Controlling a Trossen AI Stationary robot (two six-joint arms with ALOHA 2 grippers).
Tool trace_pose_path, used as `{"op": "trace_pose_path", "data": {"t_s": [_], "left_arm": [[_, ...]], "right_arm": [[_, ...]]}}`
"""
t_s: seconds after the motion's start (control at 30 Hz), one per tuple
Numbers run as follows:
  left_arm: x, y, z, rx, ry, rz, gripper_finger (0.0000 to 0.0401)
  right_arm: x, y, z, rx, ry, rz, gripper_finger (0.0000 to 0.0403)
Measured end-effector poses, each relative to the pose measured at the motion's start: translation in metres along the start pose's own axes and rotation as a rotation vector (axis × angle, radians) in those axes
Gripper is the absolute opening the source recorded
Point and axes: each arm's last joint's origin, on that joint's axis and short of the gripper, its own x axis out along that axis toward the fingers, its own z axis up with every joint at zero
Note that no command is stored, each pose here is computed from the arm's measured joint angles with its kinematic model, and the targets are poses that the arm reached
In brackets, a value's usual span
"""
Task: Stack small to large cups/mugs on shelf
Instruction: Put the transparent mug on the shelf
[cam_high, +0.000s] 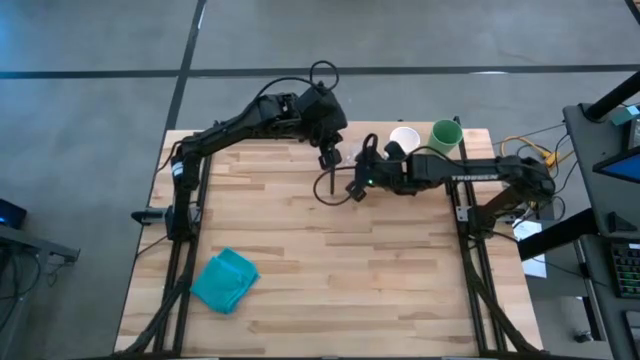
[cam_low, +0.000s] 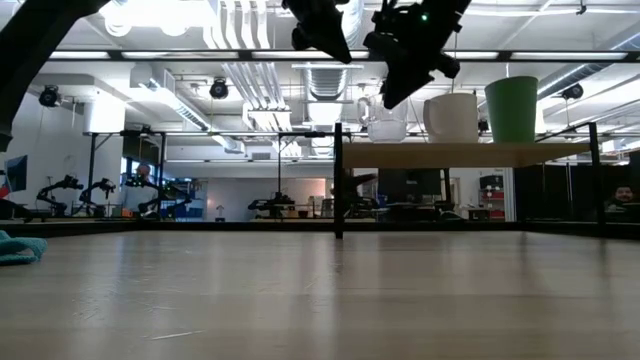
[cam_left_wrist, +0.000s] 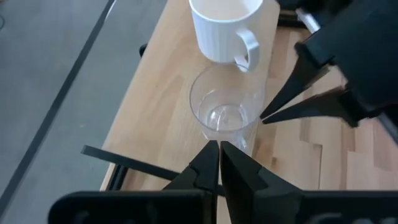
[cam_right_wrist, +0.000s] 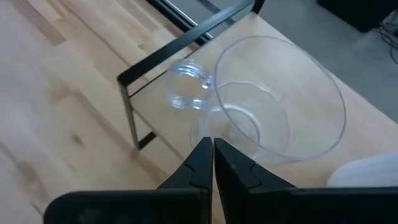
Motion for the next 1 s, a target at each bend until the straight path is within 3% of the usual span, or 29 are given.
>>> {"op": "trace_pose_path", "data": {"t_s": [0.53,0.73,1.0], "left_arm": [[0.0,0.006,0.0,-0.003,-0.006,0.011,0.0],[0.0,0.007,0.0,-0.005,-0.006,0.014,0.0],[0.0,0.008,0.0,-0.015,-0.006,0.015,0.0]], "right_arm": [[0.014,-0.019,0.009,0.014,0.004,-0.043,0.0008],[0.01,-0.009,0.01,0.021,0.0,0.067,0.0008],[0.007,-0.003,0.01,0.013,-0.024,0.09,0.0008]]}}
